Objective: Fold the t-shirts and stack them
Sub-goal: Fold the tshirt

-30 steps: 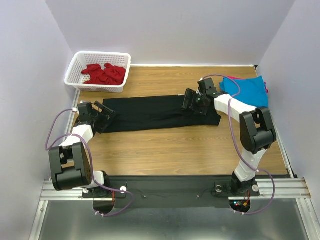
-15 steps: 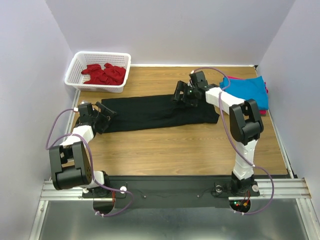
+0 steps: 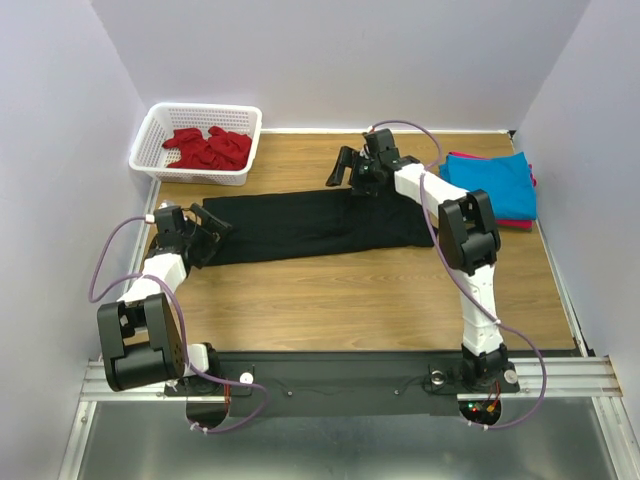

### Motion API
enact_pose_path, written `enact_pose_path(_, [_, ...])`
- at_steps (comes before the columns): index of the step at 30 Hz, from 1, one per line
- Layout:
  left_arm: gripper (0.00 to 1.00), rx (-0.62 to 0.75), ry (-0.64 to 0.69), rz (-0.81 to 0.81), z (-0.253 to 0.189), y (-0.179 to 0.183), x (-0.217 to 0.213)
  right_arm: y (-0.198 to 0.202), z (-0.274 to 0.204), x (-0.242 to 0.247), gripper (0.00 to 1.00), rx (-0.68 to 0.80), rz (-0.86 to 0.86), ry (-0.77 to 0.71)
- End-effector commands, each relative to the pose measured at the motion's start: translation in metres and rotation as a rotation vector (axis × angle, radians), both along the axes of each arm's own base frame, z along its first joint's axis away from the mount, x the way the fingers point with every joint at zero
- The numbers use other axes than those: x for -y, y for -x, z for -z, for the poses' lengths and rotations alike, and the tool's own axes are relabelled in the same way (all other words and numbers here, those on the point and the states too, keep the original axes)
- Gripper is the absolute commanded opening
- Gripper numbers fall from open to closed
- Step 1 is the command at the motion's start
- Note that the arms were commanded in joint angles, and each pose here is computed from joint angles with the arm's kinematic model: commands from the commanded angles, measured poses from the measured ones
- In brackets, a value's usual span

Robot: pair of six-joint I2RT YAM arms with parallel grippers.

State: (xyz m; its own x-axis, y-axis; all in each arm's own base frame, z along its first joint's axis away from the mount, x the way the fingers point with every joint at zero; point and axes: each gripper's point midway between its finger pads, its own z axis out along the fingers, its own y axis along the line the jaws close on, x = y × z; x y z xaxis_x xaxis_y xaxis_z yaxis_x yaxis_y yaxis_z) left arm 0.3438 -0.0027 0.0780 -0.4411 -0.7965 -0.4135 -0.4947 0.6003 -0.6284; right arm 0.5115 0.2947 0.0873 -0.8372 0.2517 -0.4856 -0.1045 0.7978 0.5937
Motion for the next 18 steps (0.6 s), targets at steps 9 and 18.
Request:
enact_pose_path(9, [0.98, 0.064, -0.017, 0.1, -0.021, -0.022, 0.029, 0.038, -0.073, 0.046, 1.0, 0.185, 0.069, 0.12])
enact_pose_path(18, [0.98, -0.029, -0.037, 0.122, 0.015, -0.063, 0.047, 0.104, -0.005, 0.078, 1.0, 0.008, 0.096, 0.196])
